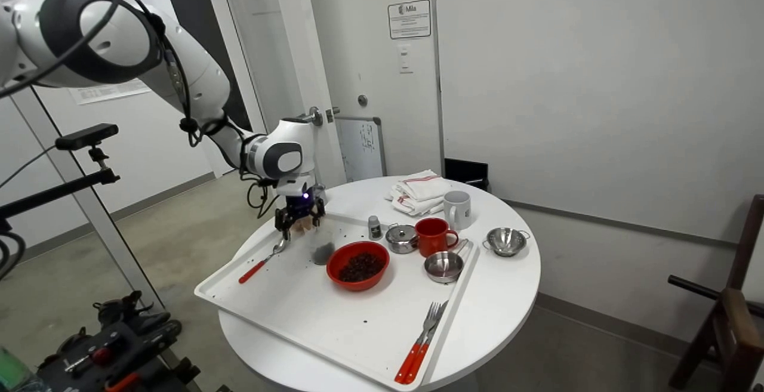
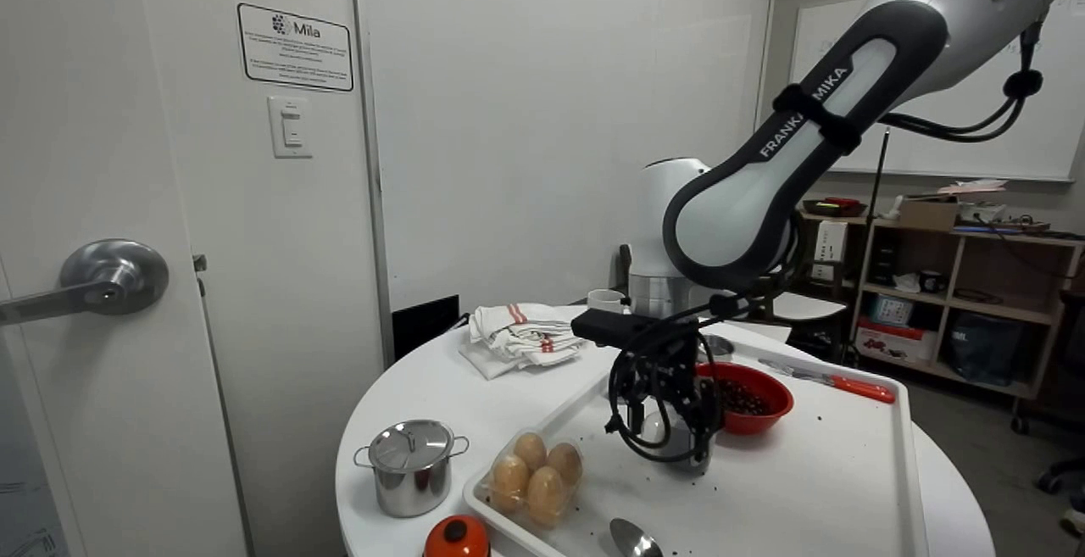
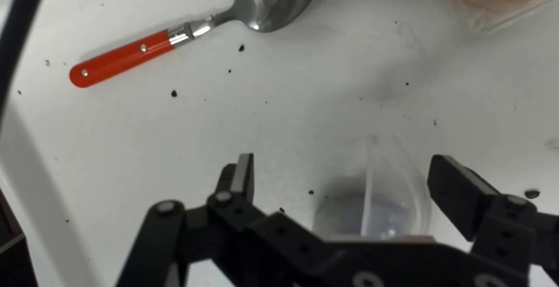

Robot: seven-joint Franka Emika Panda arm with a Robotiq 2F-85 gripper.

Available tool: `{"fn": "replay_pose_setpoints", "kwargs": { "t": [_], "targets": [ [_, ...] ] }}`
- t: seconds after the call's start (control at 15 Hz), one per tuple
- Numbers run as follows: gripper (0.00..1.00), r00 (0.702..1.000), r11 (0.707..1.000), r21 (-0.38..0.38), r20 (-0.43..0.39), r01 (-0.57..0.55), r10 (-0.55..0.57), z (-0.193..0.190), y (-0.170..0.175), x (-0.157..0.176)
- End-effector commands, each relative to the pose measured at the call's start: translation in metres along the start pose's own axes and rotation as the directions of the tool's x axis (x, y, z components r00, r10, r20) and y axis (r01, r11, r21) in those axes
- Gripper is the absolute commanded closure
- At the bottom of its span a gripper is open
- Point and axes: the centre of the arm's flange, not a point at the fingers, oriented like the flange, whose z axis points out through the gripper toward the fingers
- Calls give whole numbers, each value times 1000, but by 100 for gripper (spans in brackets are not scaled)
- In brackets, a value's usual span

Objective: Pour some of the contents in the clear jar into the red bowl

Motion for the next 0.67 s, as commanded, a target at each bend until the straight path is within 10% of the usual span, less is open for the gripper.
{"fn": "replay_pose_setpoints", "kwargs": {
  "t": [0.0, 0.07, 0.6],
  "targets": [
    [0, 1000, 1000, -9, 3, -7, 7, -14, 12, 5],
    [25, 1000, 1000, -7, 3, -7, 7, -15, 12, 5],
    [78, 1000, 1000, -5, 3, 1, -1, -20, 13, 4]
  ]
}}
